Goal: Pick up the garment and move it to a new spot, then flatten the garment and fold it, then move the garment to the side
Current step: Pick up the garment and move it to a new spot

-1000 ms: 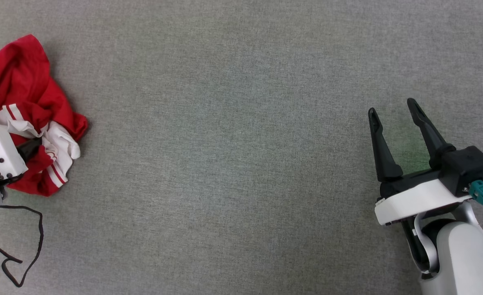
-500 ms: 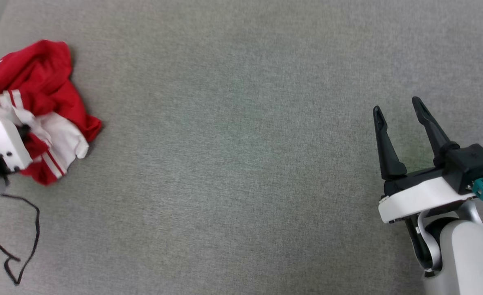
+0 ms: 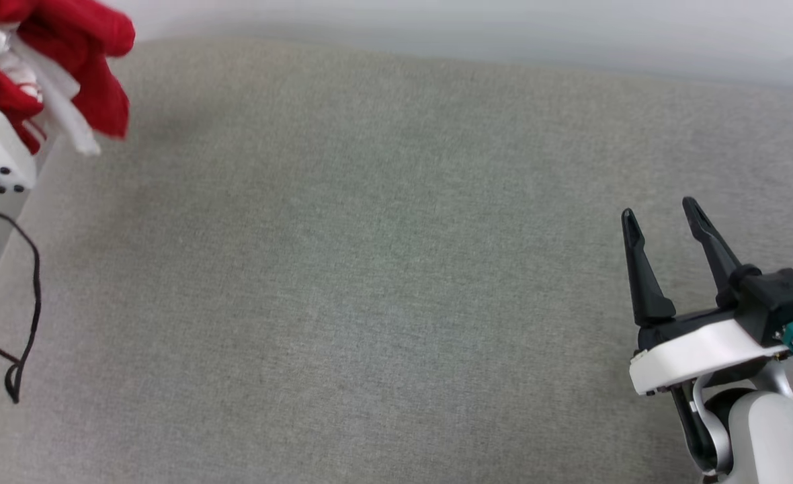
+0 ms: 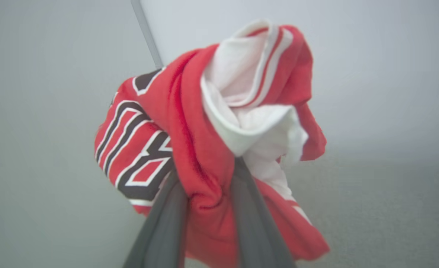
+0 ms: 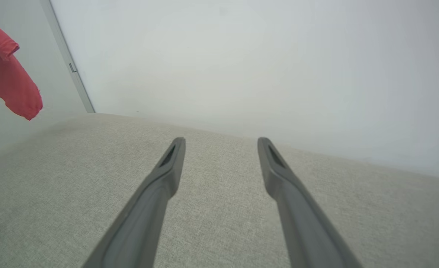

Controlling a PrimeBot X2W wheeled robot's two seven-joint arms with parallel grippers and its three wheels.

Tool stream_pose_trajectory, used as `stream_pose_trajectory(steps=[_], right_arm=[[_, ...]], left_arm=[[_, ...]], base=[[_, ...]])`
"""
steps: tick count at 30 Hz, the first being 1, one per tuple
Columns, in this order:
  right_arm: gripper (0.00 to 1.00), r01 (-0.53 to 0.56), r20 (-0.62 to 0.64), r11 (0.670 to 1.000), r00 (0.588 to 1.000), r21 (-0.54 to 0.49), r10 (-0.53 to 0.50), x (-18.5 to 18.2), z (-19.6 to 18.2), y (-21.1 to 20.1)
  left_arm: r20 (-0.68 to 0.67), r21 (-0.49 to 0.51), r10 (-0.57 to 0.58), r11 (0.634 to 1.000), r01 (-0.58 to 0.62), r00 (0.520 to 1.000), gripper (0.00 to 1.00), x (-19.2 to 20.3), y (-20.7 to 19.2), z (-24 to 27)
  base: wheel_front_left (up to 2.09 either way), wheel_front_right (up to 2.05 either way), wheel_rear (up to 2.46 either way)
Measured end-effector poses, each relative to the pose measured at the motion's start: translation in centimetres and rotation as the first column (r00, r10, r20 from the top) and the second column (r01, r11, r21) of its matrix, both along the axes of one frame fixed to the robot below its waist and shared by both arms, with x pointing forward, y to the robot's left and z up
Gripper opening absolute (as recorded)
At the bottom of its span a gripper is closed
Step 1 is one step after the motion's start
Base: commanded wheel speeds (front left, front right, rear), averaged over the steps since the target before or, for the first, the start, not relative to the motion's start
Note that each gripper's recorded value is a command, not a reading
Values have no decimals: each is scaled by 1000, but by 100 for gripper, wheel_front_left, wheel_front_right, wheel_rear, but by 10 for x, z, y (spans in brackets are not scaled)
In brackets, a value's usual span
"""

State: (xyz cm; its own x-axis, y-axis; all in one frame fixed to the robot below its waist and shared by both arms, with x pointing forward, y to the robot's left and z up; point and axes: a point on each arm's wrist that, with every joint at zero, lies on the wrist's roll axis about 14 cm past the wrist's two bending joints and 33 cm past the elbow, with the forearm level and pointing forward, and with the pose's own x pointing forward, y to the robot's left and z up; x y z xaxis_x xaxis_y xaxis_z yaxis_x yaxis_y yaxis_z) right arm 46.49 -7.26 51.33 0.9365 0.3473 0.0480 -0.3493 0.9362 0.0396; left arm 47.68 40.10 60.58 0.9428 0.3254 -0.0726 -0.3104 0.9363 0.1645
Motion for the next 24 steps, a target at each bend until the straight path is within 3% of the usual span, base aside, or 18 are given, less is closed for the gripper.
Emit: stream_pose_trajectory(steps=[7,10,15,16,17,18,24], right_arm=[[100,69,18,998,997,-1,-69,-18,13,-28],[100,139,24,990,990,-5,-138,-31,19,-55],[100,234,35,972,972,-9,-233,-49,26,-90],[100,234,35,972,972,-9,-233,-49,26,-90],[100,270,37,963,962,-11,-269,-57,28,-103],[100,270,37,963,962,-11,-269,-57,28,-103],[100,367,43,930,929,-8,-366,-79,32,-139]], left_arm=[[169,-1,-138,990,140,976,0,21,-58,36],[212,-20,-268,960,278,940,0,36,-116,39],[239,-60,-457,874,483,857,0,48,-209,33],[239,-60,-457,874,483,857,0,48,-209,33],[239,-78,-526,828,556,816,0,47,-245,28],[239,-78,-526,828,556,816,0,47,-245,28],[184,-189,-683,682,707,707,0,29,-334,-19]], base=[[0,0,0],[0,0,0],[0,0,0],[0,0,0],[0,0,0],[0,0,0],[0,0,0]])
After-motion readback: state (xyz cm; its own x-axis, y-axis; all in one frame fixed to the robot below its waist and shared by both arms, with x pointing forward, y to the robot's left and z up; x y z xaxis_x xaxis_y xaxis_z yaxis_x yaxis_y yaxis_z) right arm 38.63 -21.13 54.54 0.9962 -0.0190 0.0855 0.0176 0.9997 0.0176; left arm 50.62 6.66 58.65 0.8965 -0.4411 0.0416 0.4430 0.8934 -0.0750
